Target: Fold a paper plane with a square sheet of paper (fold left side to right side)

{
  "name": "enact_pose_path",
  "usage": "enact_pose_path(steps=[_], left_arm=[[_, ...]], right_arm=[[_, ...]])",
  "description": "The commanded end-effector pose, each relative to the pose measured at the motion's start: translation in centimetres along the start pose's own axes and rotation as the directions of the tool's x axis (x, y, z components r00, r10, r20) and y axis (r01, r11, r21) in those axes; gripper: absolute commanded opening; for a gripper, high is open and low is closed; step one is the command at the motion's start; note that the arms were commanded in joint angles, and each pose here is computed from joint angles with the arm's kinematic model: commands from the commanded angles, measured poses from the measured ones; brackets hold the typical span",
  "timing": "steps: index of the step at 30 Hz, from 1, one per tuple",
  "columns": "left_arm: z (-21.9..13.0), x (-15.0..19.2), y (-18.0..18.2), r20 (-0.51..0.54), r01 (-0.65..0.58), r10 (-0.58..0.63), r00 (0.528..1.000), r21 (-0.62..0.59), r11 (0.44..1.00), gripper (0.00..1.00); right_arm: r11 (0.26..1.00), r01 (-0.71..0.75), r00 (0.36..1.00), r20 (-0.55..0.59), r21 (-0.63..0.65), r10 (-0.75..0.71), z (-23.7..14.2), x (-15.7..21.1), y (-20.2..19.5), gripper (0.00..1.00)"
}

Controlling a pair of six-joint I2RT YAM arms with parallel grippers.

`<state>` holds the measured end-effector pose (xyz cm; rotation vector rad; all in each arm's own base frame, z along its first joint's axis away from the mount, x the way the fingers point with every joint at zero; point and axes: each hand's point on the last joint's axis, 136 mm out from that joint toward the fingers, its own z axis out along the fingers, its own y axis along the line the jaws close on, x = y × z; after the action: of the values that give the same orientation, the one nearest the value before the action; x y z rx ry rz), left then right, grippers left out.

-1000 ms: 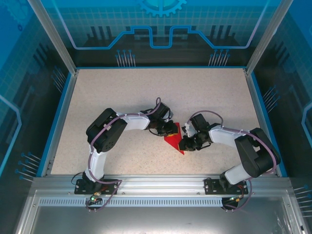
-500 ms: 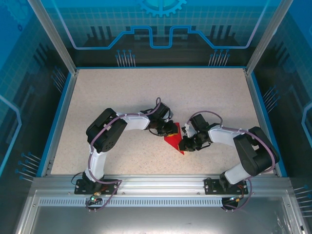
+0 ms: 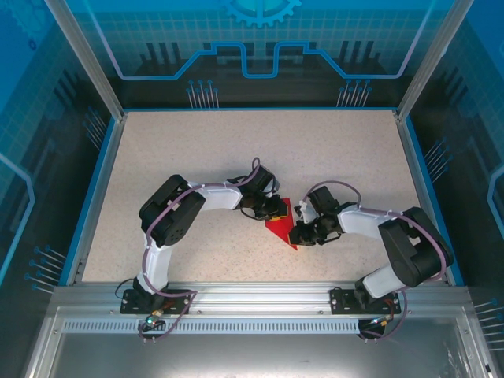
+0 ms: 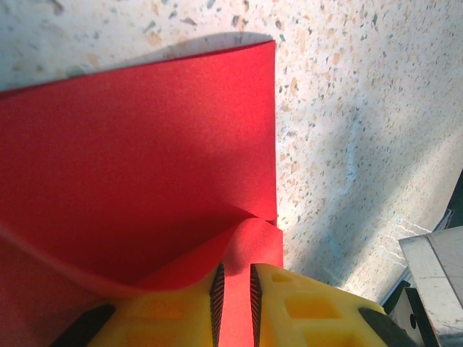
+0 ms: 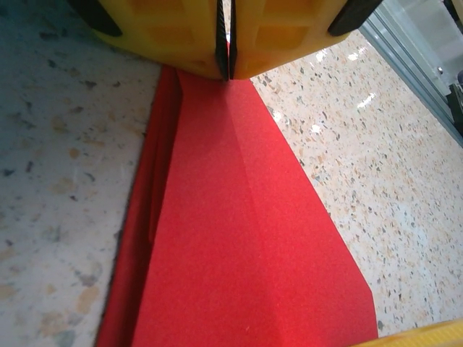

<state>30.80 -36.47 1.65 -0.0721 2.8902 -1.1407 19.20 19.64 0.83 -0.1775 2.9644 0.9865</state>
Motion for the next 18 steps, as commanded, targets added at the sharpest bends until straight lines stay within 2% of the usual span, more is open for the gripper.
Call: enact_pose_path(steps=[1, 18], left_arm=[[1.1, 2.5, 5.2, -0.062, 0.063, -0.074, 0.995, -0.164, 0.984, 0.21], [1.1, 2.5, 5.3, -0.063, 0.064, -0.076, 0.995, -0.175, 0.983, 0.21]], right_arm=[[0.990, -0.107, 0.983, -0.137, 0.087, 0.119, 0.5, 5.0, -2.5, 0.13], [0.987, -0.129, 0.980, -0.139, 0.098, 0.142, -0.3, 6.8, -2.8, 0.13]])
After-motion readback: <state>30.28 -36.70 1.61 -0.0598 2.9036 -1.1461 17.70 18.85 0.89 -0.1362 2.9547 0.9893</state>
